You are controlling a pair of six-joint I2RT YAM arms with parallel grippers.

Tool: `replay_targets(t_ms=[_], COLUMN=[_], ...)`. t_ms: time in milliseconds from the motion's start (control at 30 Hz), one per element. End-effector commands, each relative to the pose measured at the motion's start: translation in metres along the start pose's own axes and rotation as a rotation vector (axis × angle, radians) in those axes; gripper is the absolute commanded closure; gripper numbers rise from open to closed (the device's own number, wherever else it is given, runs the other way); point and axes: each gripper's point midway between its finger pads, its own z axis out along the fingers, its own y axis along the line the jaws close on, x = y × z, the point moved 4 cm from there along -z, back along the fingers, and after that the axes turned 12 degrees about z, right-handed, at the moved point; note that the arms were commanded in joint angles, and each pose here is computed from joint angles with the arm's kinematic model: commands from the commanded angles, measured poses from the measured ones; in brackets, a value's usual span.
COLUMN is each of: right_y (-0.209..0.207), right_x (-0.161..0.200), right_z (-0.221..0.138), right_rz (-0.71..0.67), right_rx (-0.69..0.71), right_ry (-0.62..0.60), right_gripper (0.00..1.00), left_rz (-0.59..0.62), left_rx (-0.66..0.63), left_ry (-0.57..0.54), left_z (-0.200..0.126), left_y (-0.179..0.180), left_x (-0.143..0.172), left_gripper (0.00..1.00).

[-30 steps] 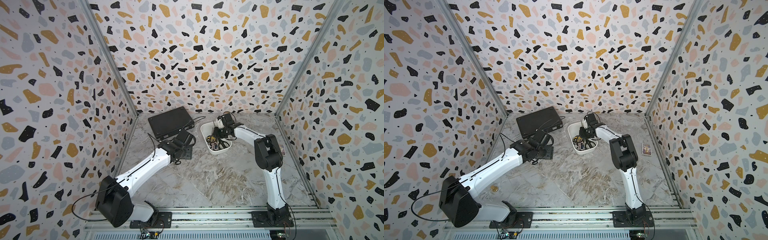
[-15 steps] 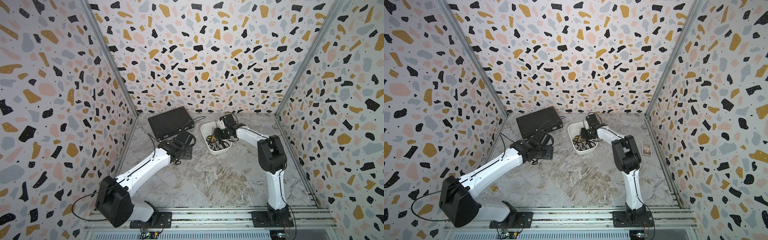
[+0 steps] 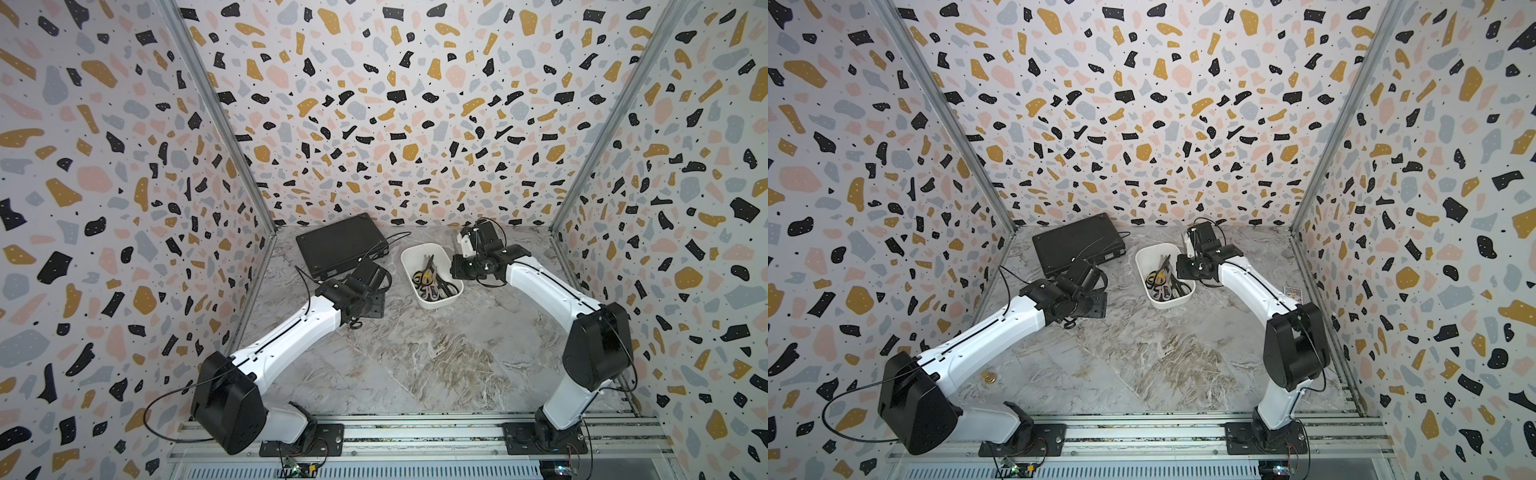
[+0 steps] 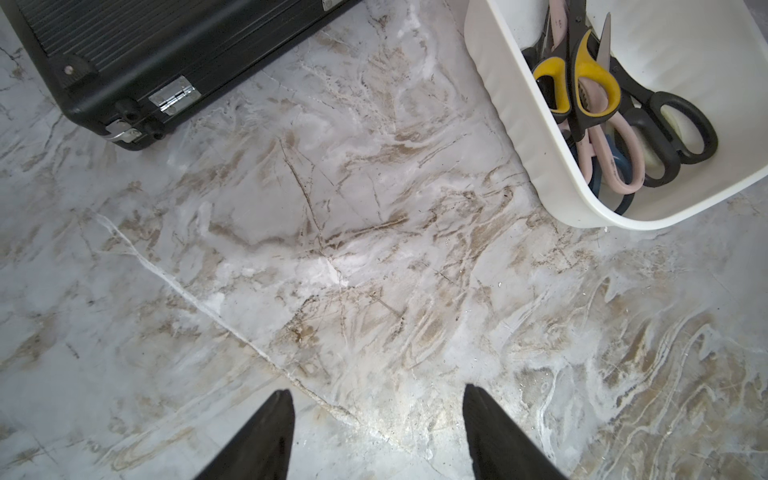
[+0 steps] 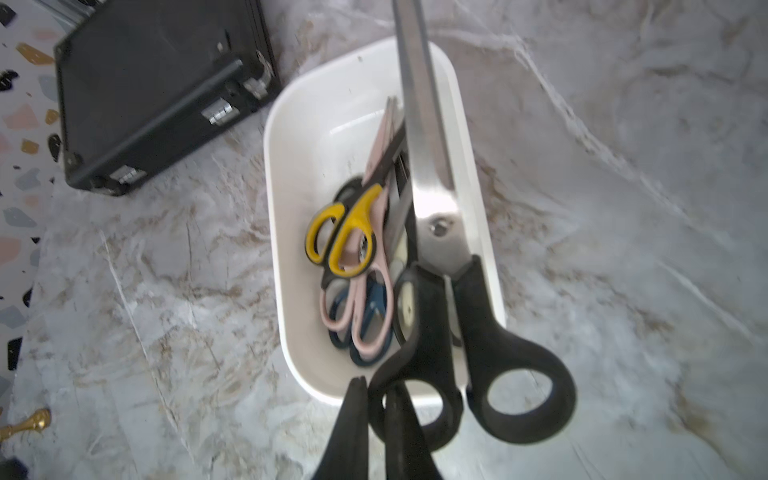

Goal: Take the scissors out of the storage box
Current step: Pick up the scissors from the storage box, then place the scissors at the center of the board.

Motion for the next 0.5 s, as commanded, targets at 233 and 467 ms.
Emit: replay_targets(t_ms=[233,467], right_y=[-0.098,-0.116], right_x=[0.101,0.115], right_z=[-0.01,0.009], right_rz=[0.129,0.186], right_rx=[0.237,0.269], right_ry=[0.248,0.299], right_gripper=[0.96,0.93], left_rz=[0.017,0.03], left_rx=[-0.009,0.003], left_ry=[-0.059,-0.052], left_z=[-0.012,-0.01], left_y=[-0.001,-0.008], left_x=[-0.015,-0.015], left_gripper=[0.32,0.32])
